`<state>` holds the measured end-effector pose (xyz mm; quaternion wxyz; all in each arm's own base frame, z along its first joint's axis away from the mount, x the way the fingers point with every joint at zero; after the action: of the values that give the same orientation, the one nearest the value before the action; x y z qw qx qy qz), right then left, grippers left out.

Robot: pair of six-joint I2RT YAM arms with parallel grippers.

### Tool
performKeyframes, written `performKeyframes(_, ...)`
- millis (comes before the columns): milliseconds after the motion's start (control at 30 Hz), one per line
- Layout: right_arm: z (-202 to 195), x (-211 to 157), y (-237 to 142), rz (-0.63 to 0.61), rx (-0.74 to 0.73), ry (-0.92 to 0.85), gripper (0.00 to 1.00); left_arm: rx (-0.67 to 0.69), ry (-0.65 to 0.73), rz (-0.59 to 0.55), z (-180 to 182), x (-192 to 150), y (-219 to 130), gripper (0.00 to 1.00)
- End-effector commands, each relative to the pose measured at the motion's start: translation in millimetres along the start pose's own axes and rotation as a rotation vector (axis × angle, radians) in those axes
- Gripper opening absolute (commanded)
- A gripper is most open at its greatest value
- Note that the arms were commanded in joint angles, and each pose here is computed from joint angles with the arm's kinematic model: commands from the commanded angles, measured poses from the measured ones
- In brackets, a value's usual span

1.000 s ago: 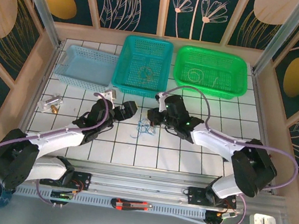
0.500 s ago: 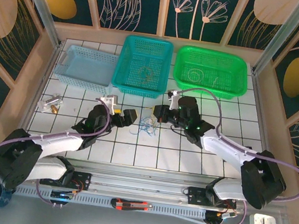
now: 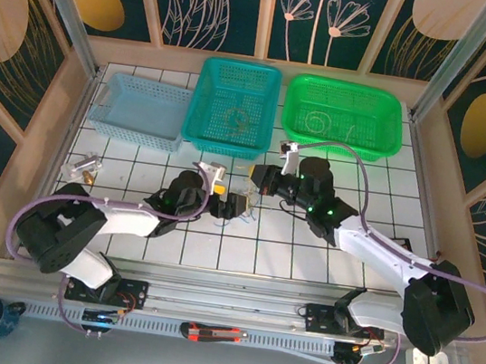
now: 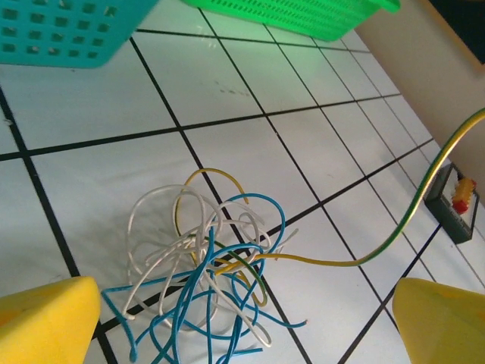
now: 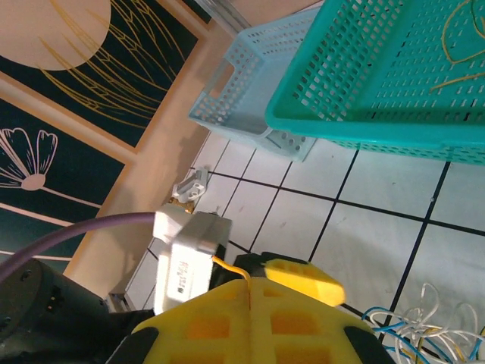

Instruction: Untangle the cables

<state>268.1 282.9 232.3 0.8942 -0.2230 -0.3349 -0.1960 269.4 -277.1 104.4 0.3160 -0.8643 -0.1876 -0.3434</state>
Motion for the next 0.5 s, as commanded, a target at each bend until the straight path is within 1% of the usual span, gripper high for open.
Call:
performKeyframes(0,14,9,-8,-0.037,0.056,0.005,0.0,-0.033,0.057,-0.031,-9,12,11,0.98)
performKeyframes(233,31,21,-18,-0.069,0.104,0.013,0.0,-0.018,0.072,0.015,-3,5,31,0.96)
performKeyframes(433,59,44,-35,-0.122,0.167,-0.002,0.0,-0.01,0.063,0.061,6,-12,37,0.82)
performKeyframes(467,65,49,-38,-0.133,0.178,-0.006,0.0,0.007,0.054,0.087,14,-22,41,0.79)
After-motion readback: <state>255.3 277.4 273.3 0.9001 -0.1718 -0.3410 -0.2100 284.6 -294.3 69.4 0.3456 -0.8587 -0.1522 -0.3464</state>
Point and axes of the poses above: each hand's point on the last joint's axis, 136 mm out from that joint toward the fingers, its own y axis out along the fingers, its own z axis along the line the jaws close on, x = y × z, the point moved 2 cm from there along -y, back along the fingers, and after that the axes turned 1 degree about -y, right-handed, at the moved point
